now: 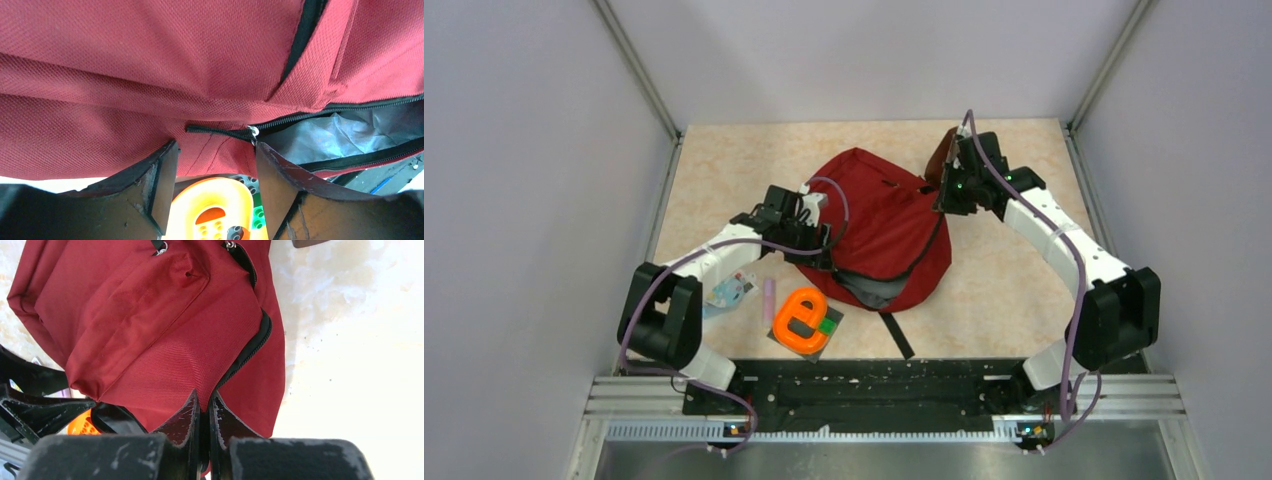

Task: Pack the student bag
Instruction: Zip the student bag at the center of the board.

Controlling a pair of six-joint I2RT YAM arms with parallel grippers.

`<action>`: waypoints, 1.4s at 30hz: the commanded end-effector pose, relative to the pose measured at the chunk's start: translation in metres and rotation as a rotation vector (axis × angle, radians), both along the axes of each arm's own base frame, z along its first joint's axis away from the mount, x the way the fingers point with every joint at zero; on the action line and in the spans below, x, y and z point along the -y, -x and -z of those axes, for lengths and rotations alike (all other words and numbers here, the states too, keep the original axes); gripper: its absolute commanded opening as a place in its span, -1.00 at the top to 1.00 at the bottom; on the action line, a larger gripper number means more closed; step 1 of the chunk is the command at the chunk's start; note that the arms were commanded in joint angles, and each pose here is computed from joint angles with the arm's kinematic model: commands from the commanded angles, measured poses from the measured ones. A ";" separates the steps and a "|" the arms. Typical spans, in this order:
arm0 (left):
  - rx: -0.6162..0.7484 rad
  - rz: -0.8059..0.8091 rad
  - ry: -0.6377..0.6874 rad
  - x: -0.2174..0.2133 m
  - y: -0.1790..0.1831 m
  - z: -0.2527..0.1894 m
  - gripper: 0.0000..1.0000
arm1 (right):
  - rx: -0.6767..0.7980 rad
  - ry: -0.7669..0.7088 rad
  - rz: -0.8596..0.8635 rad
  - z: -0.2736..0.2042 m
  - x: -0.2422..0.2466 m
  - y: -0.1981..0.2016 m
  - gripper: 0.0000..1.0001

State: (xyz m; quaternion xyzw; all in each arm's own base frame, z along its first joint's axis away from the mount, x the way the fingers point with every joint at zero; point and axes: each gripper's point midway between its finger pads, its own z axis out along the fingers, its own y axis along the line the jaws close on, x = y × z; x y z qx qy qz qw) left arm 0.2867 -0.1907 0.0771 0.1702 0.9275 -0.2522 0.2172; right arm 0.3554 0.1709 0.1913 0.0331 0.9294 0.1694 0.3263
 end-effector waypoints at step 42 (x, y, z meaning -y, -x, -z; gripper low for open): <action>-0.140 -0.444 0.235 0.022 -0.012 -0.043 1.00 | 0.084 -0.077 0.057 -0.016 0.005 0.003 1.00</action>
